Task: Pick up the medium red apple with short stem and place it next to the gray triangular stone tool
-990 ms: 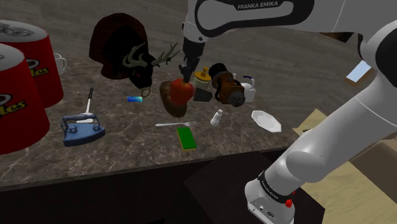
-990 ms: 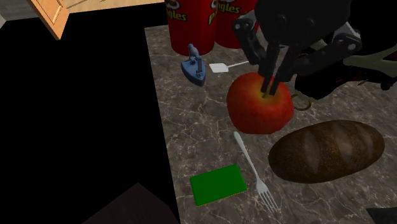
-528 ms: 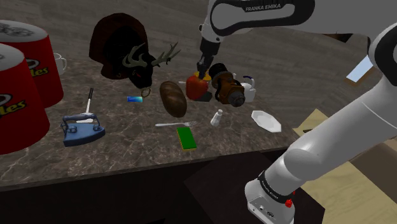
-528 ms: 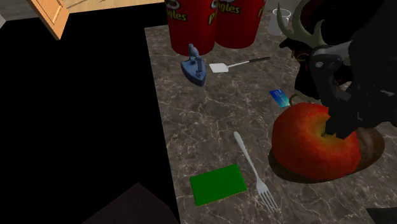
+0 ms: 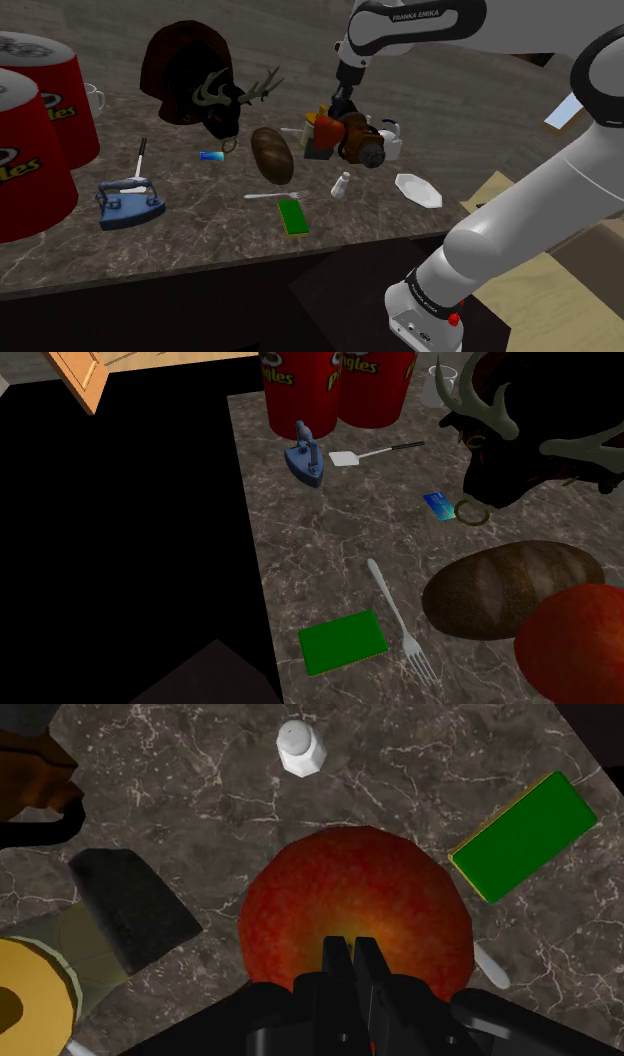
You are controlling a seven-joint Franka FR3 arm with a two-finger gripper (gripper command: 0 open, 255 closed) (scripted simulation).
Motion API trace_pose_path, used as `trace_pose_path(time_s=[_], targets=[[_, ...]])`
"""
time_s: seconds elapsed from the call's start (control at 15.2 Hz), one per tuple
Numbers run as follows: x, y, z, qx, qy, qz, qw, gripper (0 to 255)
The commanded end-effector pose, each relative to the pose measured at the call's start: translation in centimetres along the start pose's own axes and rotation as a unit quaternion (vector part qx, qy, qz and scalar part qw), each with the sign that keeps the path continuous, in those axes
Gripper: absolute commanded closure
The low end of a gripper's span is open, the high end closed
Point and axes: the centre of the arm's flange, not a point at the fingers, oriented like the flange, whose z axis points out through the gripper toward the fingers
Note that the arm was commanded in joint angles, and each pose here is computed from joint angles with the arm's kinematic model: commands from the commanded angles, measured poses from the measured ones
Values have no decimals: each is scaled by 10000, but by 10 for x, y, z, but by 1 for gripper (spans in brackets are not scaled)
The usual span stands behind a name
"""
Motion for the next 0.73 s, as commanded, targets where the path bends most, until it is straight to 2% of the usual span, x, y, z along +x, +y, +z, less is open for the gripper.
trace_pose_path(time_s=[0.0, 0.66], targets=[[-10, 29, 1, -1, 1, -5, 10000, 255], [-50, 154, 12, -1, 1, -5, 10000, 255]])
